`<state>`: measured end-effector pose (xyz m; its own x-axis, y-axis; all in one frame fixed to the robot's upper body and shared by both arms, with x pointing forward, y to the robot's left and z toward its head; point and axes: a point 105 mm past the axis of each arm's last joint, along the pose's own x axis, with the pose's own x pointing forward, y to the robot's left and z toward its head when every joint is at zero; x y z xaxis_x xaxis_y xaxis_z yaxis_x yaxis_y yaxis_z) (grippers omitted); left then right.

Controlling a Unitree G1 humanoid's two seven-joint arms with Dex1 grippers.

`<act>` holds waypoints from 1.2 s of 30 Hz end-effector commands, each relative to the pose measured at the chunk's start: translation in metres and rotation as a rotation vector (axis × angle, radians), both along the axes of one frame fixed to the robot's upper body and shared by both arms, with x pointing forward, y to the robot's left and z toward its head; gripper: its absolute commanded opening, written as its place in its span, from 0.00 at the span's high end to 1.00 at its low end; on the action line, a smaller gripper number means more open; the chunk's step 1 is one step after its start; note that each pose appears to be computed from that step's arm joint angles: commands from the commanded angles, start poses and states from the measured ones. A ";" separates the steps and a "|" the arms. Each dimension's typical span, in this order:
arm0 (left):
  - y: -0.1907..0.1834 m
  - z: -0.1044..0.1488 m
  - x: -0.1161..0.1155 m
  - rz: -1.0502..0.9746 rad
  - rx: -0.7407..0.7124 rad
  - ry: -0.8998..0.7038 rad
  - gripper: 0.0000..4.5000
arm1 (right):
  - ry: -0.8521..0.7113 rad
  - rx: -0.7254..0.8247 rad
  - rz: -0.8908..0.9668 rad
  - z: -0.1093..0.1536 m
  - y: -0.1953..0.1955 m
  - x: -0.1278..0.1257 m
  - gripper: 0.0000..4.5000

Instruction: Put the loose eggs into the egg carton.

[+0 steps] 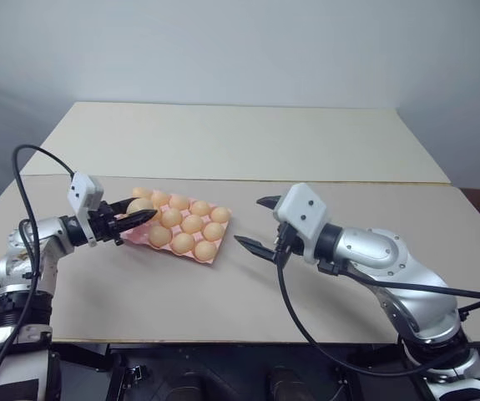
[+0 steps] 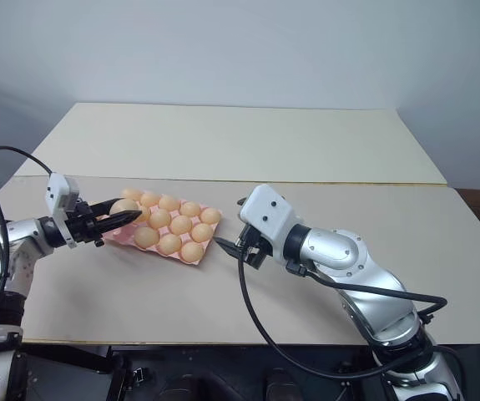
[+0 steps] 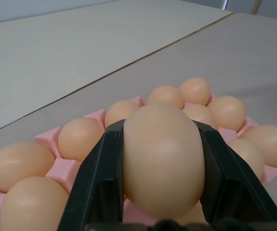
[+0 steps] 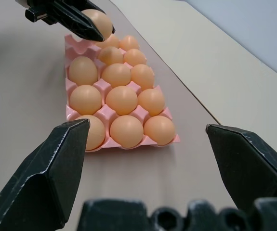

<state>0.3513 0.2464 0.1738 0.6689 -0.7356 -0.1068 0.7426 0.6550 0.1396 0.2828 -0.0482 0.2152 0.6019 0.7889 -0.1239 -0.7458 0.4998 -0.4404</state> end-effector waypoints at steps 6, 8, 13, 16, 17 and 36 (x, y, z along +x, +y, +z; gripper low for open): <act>0.010 0.011 -0.004 0.024 0.040 -0.048 0.56 | -0.055 0.006 0.011 0.012 0.000 -0.007 0.00; 0.010 0.011 -0.006 0.023 0.038 -0.051 0.42 | -0.055 0.005 0.014 0.012 0.001 -0.006 0.00; 0.011 0.014 -0.007 0.061 0.049 -0.088 0.23 | -0.053 0.002 0.020 0.011 0.003 -0.004 0.00; 0.014 0.012 -0.008 0.080 0.050 -0.091 0.23 | -0.053 0.002 0.027 0.011 0.003 -0.003 0.00; 0.016 0.011 -0.009 0.090 0.059 -0.093 0.23 | -0.053 0.003 0.030 0.012 0.004 -0.003 0.00; 0.093 0.009 -0.081 0.354 0.118 -0.057 0.23 | 0.033 -0.053 0.268 0.009 0.008 -0.030 0.00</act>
<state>0.2732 0.3351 0.1634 0.8688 -0.4634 -0.1744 0.4923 0.8462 0.2038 0.2626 -0.0441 0.2174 0.4075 0.8918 -0.1965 -0.8644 0.3073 -0.3979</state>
